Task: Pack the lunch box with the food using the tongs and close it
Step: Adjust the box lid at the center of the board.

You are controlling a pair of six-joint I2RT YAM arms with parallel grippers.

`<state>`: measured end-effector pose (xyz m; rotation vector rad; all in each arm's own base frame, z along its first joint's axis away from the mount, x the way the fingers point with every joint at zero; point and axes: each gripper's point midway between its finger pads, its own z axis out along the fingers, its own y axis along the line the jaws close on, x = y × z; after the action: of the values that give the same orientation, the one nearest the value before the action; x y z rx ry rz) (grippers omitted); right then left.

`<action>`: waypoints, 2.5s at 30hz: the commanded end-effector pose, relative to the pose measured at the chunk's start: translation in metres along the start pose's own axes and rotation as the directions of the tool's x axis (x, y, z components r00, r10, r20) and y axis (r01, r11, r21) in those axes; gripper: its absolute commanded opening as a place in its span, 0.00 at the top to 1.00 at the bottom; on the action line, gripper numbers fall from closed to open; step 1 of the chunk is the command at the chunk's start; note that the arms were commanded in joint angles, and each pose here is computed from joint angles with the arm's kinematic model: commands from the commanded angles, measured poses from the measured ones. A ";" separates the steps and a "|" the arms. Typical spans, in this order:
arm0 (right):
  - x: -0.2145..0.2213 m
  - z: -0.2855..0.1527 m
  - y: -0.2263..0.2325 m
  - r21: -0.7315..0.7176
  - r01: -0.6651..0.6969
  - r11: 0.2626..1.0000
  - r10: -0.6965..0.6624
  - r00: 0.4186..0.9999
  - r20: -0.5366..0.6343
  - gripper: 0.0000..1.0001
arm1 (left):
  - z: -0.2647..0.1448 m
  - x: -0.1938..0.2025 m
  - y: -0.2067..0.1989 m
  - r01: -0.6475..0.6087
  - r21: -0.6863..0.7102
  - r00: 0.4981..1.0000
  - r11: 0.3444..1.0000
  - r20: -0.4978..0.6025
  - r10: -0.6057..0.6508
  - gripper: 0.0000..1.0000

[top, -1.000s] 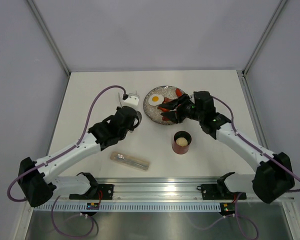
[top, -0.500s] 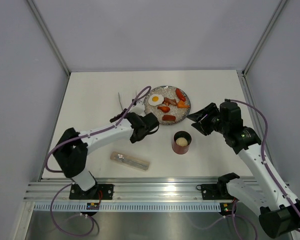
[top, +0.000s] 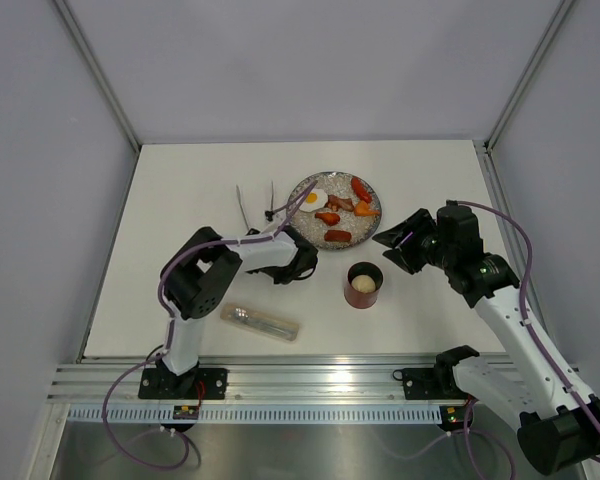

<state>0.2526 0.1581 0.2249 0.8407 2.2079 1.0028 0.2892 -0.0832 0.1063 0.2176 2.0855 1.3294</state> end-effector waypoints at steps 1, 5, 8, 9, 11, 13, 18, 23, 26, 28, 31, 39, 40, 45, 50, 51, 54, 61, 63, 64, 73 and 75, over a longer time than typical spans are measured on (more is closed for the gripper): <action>0.002 0.001 -0.003 -0.001 0.007 1.000 -0.007 1.000 -0.014 0.41 | -0.001 0.009 0.019 -0.138 -0.065 0.990 0.988 -0.028 0.136 1.00; 0.002 0.003 -0.001 -0.012 -0.001 1.000 0.000 1.000 -0.016 0.41 | -0.004 0.009 0.009 -0.174 -0.065 0.985 0.983 -0.022 0.173 1.00; 0.002 0.004 0.000 -0.013 -0.002 1.000 0.002 1.000 -0.018 0.41 | -0.008 0.010 0.000 -0.216 -0.059 0.976 0.975 -0.022 0.215 1.00; 0.002 0.003 0.001 -0.014 -0.002 1.000 0.002 1.000 -0.017 0.41 | -0.010 0.010 -0.004 -0.231 -0.057 0.973 0.971 -0.018 0.230 1.00; 0.002 0.003 0.001 -0.017 0.001 1.000 -0.002 1.000 -0.017 0.41 | -0.012 0.011 -0.006 -0.241 -0.053 0.970 0.969 -0.017 0.241 0.94; 0.002 0.004 0.001 -0.014 -0.003 1.000 0.003 1.000 -0.017 0.41 | -0.014 0.012 -0.007 -0.254 -0.046 0.967 0.966 -0.016 0.253 0.86; 0.001 0.004 0.004 -0.027 -0.005 1.000 0.005 1.000 -0.016 0.41 | -0.019 0.012 -0.010 -0.289 -0.037 0.957 0.957 -0.008 0.289 0.71; 0.001 0.003 0.005 -0.031 -0.002 1.000 0.001 1.000 -0.016 0.41 | -0.023 0.012 -0.013 -0.310 -0.027 0.951 0.950 -0.007 0.310 0.65; 0.000 0.003 0.007 -0.035 -0.003 0.999 0.003 1.000 -0.013 0.41 | -0.026 0.011 -0.015 -0.317 -0.016 0.948 0.948 -0.005 0.317 0.60; 0.000 0.002 0.008 -0.038 -0.001 0.999 0.001 1.000 -0.011 0.41 | -0.029 0.010 -0.014 -0.317 -0.005 0.948 0.948 -0.002 0.317 0.51; 0.000 0.001 0.009 -0.037 0.000 0.999 0.000 1.000 -0.011 0.41 | -0.037 0.008 -0.017 -0.320 0.041 0.947 0.947 0.008 0.320 0.38; -0.002 0.000 0.009 -0.034 -0.001 0.999 0.001 1.000 0.000 0.40 | -0.066 0.014 -0.037 -0.307 0.314 0.948 0.898 0.016 0.319 0.07; -0.002 0.000 0.009 -0.035 0.001 0.999 -0.001 1.000 -0.001 0.40 | -0.072 0.017 -0.039 -0.289 0.375 0.950 0.881 0.001 0.312 0.04; -0.003 0.001 0.010 -0.035 0.001 0.999 -0.001 1.000 -0.001 0.40 | -0.092 0.009 -0.043 -0.228 0.526 0.966 0.819 0.019 0.257 0.01; -0.002 0.001 0.010 -0.037 0.002 0.999 -0.003 1.000 -0.005 0.40 | -0.120 -0.001 -0.051 -0.152 0.694 0.982 0.703 0.024 0.189 0.01; -0.002 0.000 0.010 -0.038 0.003 0.999 -0.003 1.000 -0.004 0.40 | -0.122 -0.001 -0.052 -0.151 0.707 0.982 0.691 0.025 0.189 0.01; -0.002 -0.001 0.011 -0.042 0.004 0.999 -0.004 1.000 -0.003 0.40 | -0.125 0.003 -0.059 -0.155 0.728 0.978 0.668 0.017 0.209 0.01; -0.003 -0.004 0.016 -0.058 0.008 0.998 -0.007 1.000 0.003 0.40 | -0.134 -0.010 -0.055 -0.023 0.782 0.995 0.623 -0.044 0.091 0.01; -0.003 -0.005 0.016 -0.061 0.009 0.998 -0.008 1.000 0.006 0.40 | -0.130 -0.009 -0.055 0.037 0.794 0.994 0.607 -0.090 0.057 0.01; -0.003 -0.006 0.016 -0.062 0.010 0.998 -0.010 1.000 0.005 0.39 | -0.125 -0.015 -0.053 0.109 0.799 0.991 0.592 -0.136 0.000 0.04; -0.001 -0.009 0.014 -0.063 0.014 0.998 -0.014 1.000 0.003 0.40 | -0.086 -0.003 -0.062 0.406 0.763 0.909 0.504 -0.392 -0.138 0.23; -0.001 -0.009 0.014 -0.063 0.014 0.998 -0.013 1.000 0.006 0.39 | -0.082 0.001 -0.064 0.413 0.756 0.904 0.508 -0.407 -0.129 0.24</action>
<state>0.2492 0.1612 0.2242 0.8269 2.2131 1.0311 0.2455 -0.1596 0.0715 0.1299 2.7578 0.1953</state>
